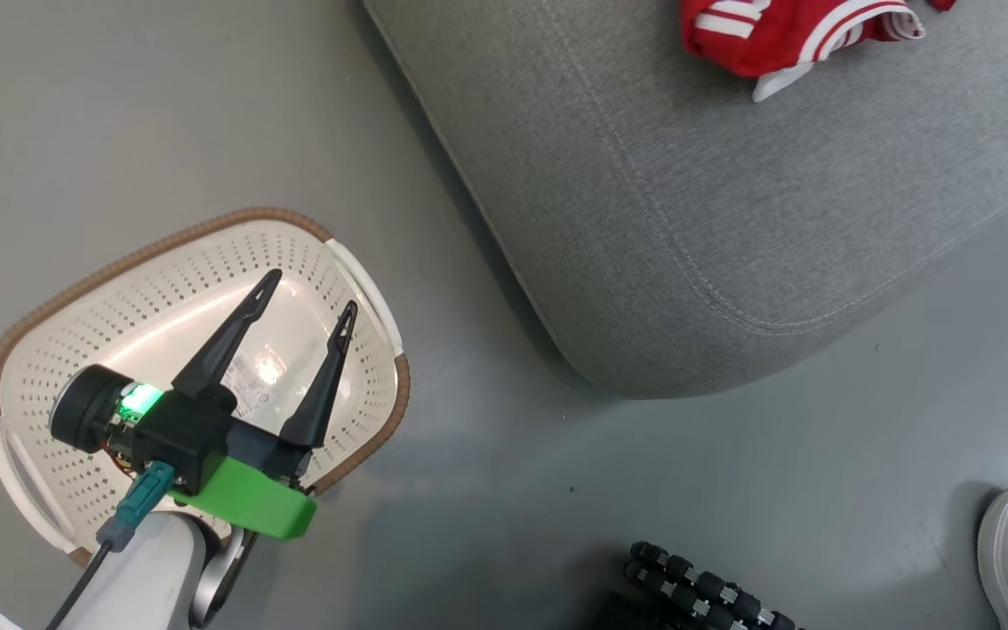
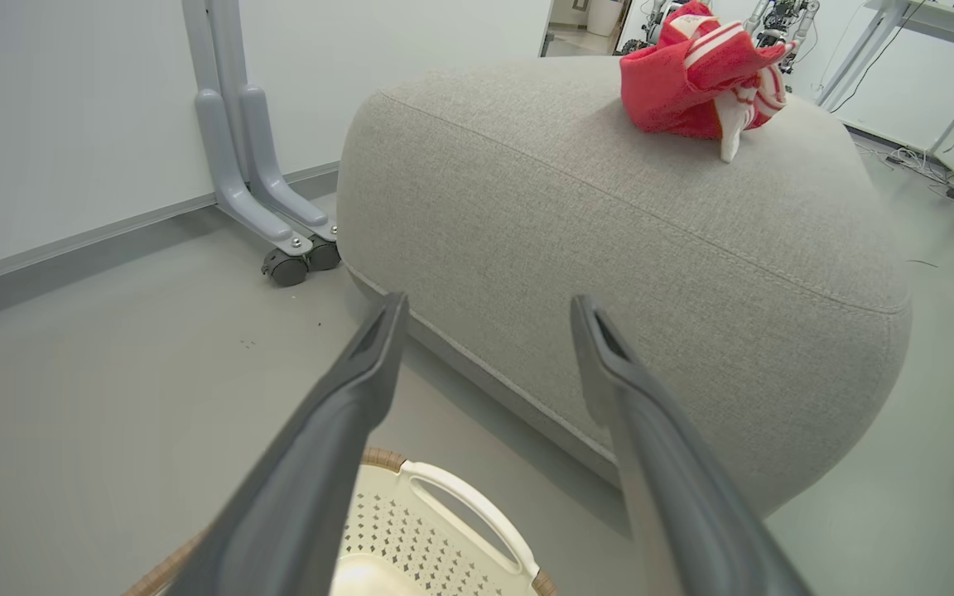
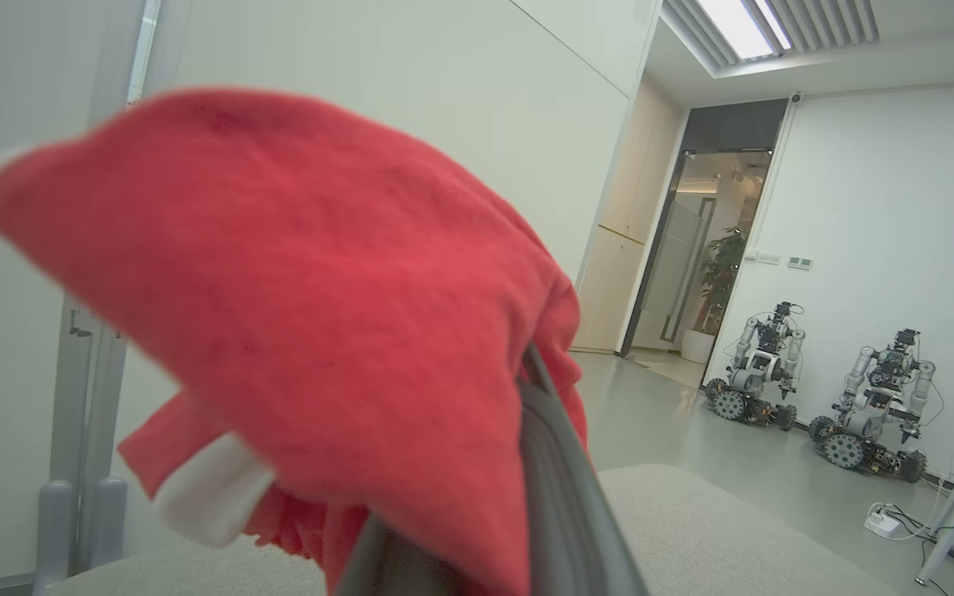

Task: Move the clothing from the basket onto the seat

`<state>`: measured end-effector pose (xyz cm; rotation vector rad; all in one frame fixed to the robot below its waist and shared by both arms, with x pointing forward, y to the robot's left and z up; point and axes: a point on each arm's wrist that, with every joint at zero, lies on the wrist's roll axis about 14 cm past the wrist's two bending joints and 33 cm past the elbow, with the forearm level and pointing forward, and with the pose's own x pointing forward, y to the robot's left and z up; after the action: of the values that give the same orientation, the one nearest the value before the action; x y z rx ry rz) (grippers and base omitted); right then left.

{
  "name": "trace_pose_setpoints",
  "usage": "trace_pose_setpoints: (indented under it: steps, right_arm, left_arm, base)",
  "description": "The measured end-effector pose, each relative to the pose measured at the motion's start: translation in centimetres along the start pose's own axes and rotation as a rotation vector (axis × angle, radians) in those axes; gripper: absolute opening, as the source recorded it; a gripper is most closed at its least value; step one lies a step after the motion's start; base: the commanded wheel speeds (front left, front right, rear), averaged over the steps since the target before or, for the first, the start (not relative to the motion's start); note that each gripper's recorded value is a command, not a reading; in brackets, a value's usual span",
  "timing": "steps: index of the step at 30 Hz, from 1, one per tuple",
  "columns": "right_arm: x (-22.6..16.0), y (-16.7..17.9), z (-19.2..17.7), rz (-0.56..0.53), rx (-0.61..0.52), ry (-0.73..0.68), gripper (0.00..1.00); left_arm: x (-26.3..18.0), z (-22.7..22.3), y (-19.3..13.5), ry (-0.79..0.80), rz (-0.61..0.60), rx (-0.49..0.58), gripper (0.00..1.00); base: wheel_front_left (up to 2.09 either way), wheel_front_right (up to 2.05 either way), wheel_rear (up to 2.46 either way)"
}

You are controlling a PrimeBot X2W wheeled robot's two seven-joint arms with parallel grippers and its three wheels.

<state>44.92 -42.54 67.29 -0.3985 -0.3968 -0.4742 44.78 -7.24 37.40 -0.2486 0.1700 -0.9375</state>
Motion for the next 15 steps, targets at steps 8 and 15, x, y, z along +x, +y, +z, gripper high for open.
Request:
trace_pose_setpoints:
  steps: [8, 15]
  right_arm:
    - [2.4, 4.6, -9.0, 0.1, -0.104, 0.193, 0.0]
    - [1.6, 6.9, -16.7, 0.113, -0.114, 0.374, 0.0]
  left_arm:
    - [-1.7, -4.4, 2.8, 0.079, 0.053, -0.049, 1.0]
    - [-3.3, -6.8, 4.3, 0.125, 0.099, -0.079, 1.0]
  base:
    - [0.0, 0.0, 0.0]
    - [0.0, 0.0, 0.0]
